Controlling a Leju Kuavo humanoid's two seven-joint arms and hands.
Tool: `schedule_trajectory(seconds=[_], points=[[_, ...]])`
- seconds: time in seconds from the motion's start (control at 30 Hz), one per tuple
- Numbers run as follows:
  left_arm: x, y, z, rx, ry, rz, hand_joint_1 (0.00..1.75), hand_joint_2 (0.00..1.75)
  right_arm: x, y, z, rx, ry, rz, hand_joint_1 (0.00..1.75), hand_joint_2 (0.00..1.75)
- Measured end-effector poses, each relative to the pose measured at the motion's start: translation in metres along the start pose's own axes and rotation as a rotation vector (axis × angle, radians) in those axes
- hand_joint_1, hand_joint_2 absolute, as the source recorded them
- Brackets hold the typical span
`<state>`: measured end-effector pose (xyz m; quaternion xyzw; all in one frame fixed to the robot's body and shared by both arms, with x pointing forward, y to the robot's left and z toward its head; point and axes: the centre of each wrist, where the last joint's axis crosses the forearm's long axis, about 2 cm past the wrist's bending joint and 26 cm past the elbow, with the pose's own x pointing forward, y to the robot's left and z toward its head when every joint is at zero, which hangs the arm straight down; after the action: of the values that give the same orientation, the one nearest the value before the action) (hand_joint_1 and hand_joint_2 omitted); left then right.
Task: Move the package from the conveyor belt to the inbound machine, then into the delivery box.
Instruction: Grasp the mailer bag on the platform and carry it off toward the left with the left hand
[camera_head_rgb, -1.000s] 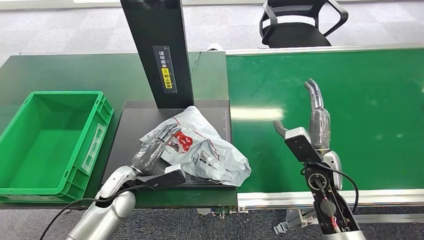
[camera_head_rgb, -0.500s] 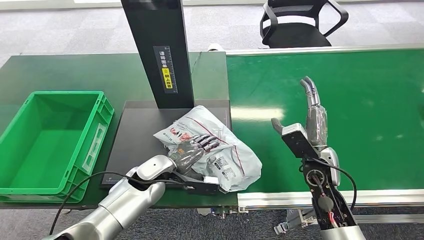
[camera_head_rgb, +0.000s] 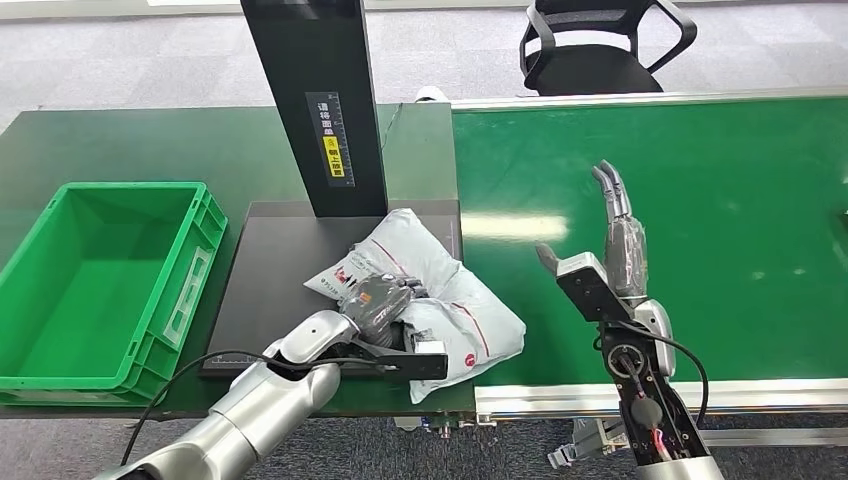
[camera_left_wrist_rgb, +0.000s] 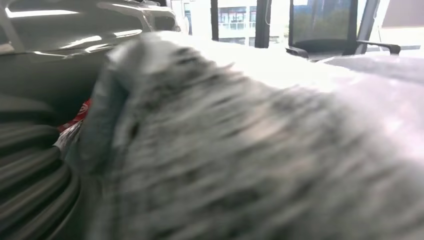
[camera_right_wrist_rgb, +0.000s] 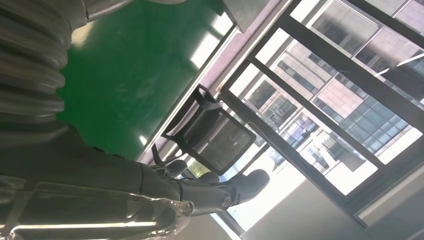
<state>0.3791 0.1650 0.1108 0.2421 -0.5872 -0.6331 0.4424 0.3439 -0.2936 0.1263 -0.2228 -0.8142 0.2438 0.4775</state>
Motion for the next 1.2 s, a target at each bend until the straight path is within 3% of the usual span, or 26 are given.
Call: schedule_trajectory(seconds=[0.27,0.57,0.77,0.97,1.2], points=[[-0.001,-0.008,0.007,0.058,-0.003,0.040,1.75,1.75,0.001,0.001,0.003,0.007,0.006,0.000,0.00,1.75],[-0.004,-0.007,0.017,0.271,-0.042,0.071,1.75,1.75,0.003,0.000,0.008,0.005,0.005,-0.004,0.00,1.75],[-0.005,0.003,0.028,0.586,-0.148,0.029,1.75,1.75,0.004,0.000,0.011,0.005,0.002,-0.009,0.00,1.75],[-0.004,0.021,0.049,0.828,-0.358,-0.104,1.75,1.75,0.004,0.000,0.011,-0.010,-0.007,-0.014,0.00,1.75],[-0.014,0.045,0.078,1.050,-0.305,-0.095,1.75,1.75,0.001,-0.002,0.013,-0.026,-0.006,-0.009,0.00,1.75]])
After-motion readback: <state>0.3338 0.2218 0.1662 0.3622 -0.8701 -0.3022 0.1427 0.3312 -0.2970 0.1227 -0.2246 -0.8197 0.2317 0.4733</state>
